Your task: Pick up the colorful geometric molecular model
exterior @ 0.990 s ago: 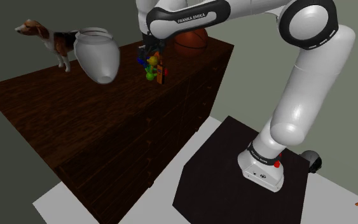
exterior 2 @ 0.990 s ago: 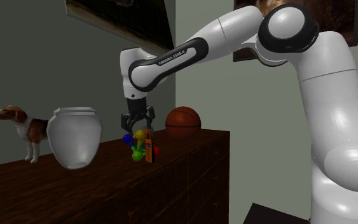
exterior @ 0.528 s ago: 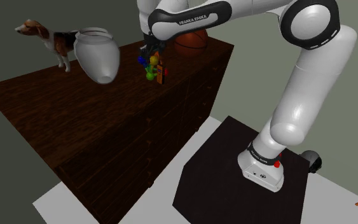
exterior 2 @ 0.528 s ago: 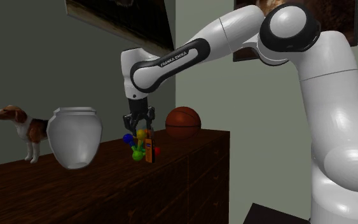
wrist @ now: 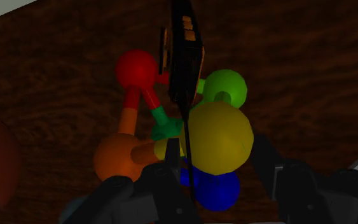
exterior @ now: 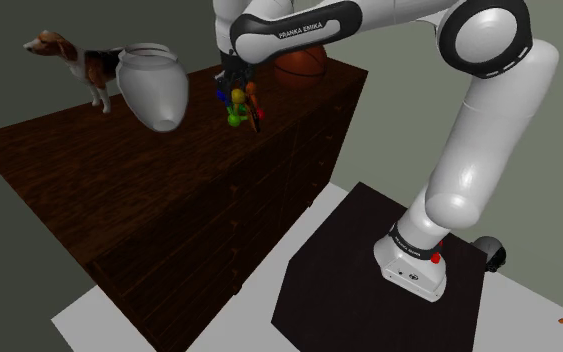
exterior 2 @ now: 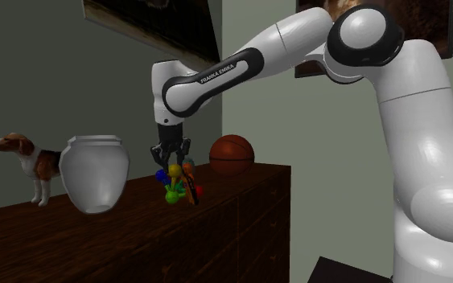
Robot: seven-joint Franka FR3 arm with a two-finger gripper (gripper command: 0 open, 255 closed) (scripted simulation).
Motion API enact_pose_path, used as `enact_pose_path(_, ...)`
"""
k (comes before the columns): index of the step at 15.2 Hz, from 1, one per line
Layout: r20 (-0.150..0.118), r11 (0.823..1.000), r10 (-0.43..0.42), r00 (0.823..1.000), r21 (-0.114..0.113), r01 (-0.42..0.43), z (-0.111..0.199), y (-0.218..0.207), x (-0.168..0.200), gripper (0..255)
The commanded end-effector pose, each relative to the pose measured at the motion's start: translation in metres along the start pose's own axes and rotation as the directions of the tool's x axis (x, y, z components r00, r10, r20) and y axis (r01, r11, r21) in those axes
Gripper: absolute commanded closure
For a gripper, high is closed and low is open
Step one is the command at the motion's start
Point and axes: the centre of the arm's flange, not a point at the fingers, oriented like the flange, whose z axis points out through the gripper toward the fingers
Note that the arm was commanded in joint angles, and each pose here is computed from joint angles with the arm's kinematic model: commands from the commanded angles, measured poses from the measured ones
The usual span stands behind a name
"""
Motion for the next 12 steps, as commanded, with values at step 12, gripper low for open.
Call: enact_pose_path(12,0.067,0.999,0.003,0.998,-0.038,-0.001,-0.051,0.023,0.012,255)
